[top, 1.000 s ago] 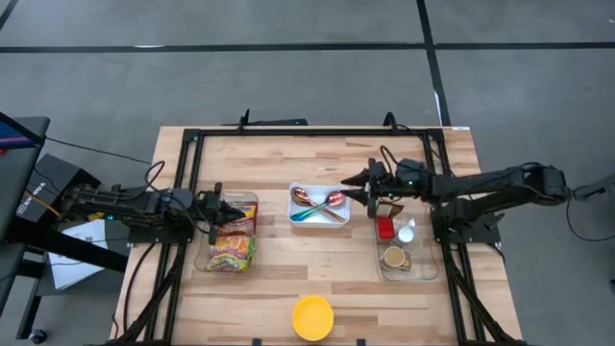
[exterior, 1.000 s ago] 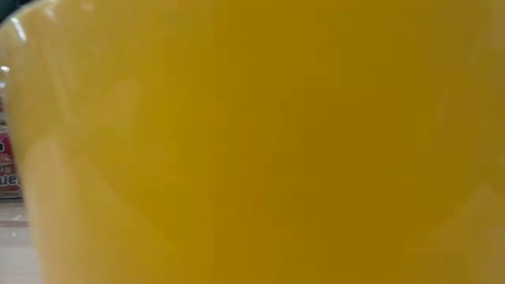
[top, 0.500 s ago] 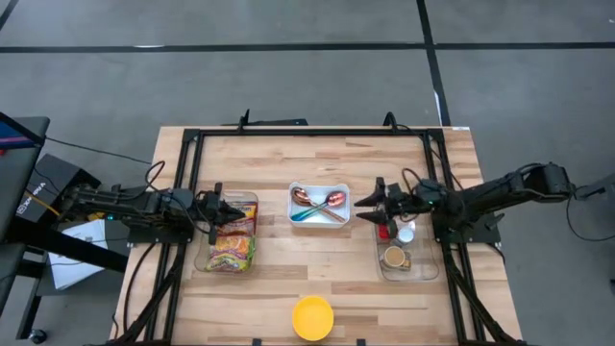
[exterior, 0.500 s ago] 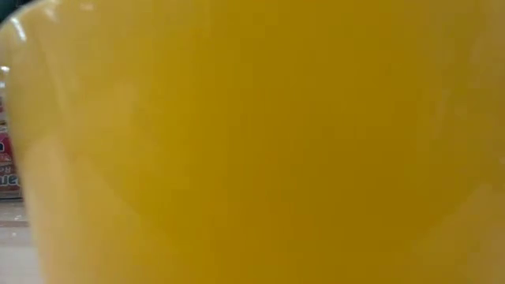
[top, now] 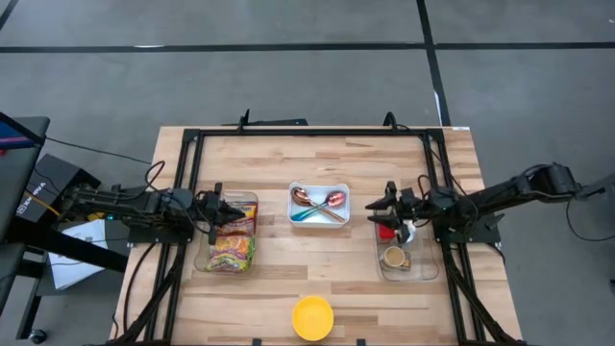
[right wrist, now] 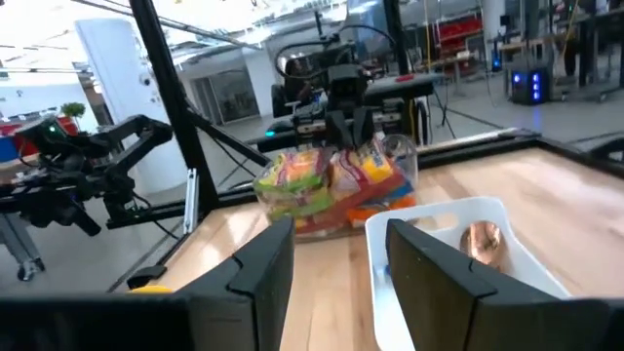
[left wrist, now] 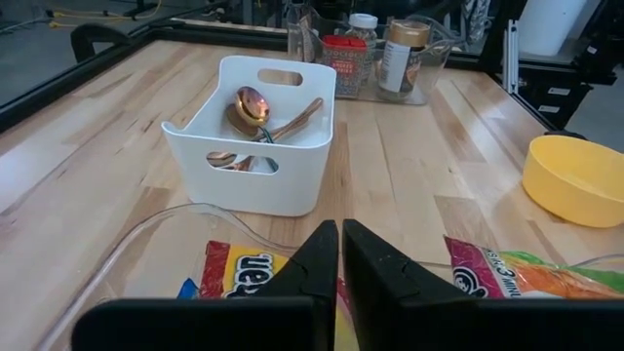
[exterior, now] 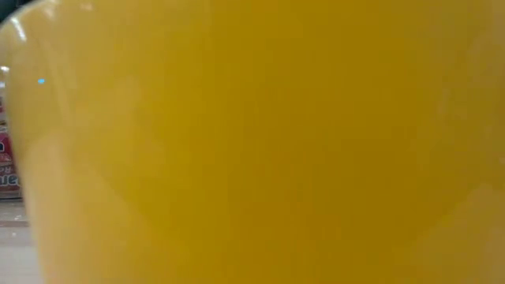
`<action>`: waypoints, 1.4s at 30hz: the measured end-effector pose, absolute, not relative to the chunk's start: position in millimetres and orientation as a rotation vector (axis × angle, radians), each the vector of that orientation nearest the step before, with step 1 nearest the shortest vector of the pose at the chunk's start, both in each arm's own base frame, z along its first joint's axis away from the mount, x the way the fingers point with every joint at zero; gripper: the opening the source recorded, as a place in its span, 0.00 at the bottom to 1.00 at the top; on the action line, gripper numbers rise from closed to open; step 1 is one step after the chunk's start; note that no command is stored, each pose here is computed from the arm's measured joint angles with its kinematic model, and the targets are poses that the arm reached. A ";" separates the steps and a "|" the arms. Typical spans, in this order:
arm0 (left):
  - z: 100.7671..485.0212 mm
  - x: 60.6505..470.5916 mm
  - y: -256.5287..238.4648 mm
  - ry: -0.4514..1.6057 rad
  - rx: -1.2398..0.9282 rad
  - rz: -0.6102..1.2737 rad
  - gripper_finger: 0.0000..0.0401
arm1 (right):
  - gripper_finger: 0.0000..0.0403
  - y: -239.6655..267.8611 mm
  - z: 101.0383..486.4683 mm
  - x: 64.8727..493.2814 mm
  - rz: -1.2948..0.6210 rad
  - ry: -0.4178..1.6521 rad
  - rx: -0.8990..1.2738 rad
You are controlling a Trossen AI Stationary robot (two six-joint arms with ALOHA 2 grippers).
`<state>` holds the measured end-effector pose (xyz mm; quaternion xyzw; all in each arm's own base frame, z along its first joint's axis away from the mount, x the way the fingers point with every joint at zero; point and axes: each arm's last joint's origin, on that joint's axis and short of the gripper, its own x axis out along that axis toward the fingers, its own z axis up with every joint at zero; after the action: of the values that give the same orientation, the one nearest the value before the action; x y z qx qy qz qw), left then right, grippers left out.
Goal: Pick & Place Food Item
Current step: Return to Home Position
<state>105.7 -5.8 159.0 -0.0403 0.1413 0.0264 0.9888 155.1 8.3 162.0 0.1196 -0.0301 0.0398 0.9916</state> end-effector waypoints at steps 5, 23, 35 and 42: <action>159.0 105.7 -5.8 0.284 -0.081 0.053 0.04 | 0.39 3.2 171.4 149.6 0.059 -0.126 0.224; 159.0 105.7 -5.8 0.284 -0.081 0.053 0.04 | 0.39 -3.6 173.8 98.4 0.048 -0.079 0.219; 161.4 108.3 -5.9 0.264 -0.082 0.055 0.04 | 0.39 -2.7 170.7 97.2 0.054 -0.051 0.257; 161.6 108.4 -6.0 0.262 -0.083 0.055 0.04 | 0.39 -2.8 166.6 98.8 0.046 -0.006 0.261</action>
<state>108.4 -6.0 161.6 -0.0412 0.1303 0.0274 0.9902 98.8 -2.8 166.6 0.1302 -0.0032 0.0231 0.9912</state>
